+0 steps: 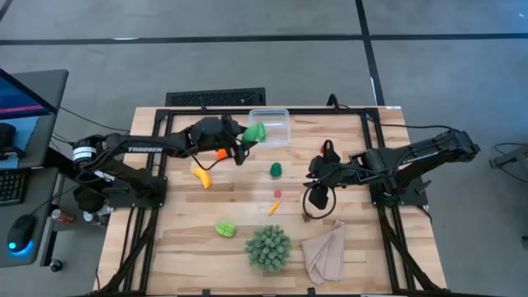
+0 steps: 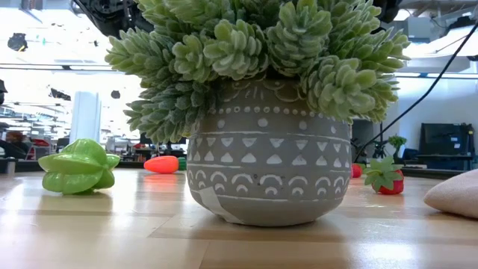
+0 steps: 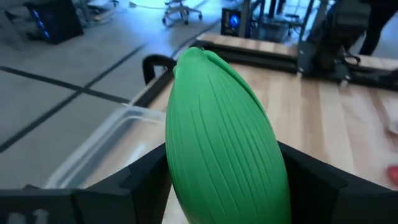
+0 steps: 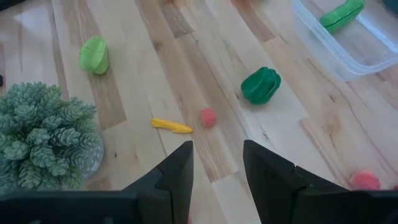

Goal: Pick and placing Produce into tupperware
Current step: Put the top corn into the transparent bin

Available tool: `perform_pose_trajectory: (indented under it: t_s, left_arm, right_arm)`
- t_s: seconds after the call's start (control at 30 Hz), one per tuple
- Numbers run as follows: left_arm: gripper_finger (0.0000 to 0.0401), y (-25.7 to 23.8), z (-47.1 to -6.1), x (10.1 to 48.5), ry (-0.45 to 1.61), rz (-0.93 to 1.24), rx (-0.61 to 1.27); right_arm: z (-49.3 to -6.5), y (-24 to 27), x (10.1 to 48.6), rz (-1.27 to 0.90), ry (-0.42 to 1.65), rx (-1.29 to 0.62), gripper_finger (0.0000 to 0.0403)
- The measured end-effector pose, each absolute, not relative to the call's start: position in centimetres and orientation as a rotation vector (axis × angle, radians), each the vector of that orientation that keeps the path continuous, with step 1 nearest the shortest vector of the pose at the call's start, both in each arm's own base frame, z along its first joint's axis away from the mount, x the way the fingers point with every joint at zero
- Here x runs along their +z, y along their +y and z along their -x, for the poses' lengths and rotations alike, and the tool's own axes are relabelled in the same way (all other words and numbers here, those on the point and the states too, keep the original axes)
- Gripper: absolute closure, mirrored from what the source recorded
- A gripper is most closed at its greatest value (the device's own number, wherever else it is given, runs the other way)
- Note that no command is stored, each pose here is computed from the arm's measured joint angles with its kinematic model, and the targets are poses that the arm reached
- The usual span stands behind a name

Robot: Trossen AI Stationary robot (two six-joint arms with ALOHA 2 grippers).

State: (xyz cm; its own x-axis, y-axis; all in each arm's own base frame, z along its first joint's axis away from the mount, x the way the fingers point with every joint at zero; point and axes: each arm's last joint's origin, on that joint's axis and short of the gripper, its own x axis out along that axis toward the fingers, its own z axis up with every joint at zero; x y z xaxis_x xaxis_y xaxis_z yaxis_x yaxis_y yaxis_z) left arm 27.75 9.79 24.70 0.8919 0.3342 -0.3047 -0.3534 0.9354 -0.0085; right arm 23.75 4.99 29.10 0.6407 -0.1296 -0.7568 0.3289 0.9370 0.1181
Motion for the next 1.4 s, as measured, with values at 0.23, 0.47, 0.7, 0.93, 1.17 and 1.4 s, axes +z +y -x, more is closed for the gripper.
perform_pose_trajectory:
  t_s: [0.23,0.47,0.7,0.93,1.17,1.4]
  left_arm:
    - [0.016,11.4,-27.8,24.7,0.252,0.068,0.388]
    - [0.016,12.7,-30.2,22.8,0.266,0.127,0.354]
    - [0.016,15.3,-33.9,21.3,0.315,0.147,0.334]
    - [0.0159,19.3,-36.8,20.4,0.474,0.237,0.355]
    - [0.0159,22.5,-39.0,20.4,0.636,0.378,0.373]
    - [0.0159,23.9,-41.0,19.7,0.745,0.435,0.36]
  right_arm:
    - [-23.8,5.0,29.1,-0.25,0.827,-0.277,0.0268]
    - [-23.8,4.9,29.2,-0.244,0.815,-0.291,0.027]
    - [-23.9,4.9,29.3,-0.25,0.8,-0.288,0.0269]
    - [-24.0,5.0,29.3,-0.253,0.793,-0.286,0.027]
    - [-24.0,5.0,29.3,-0.252,0.793,-0.286,0.0271]
    - [-24.0,4.9,29.2,-0.25,0.8,-0.288,0.0269]
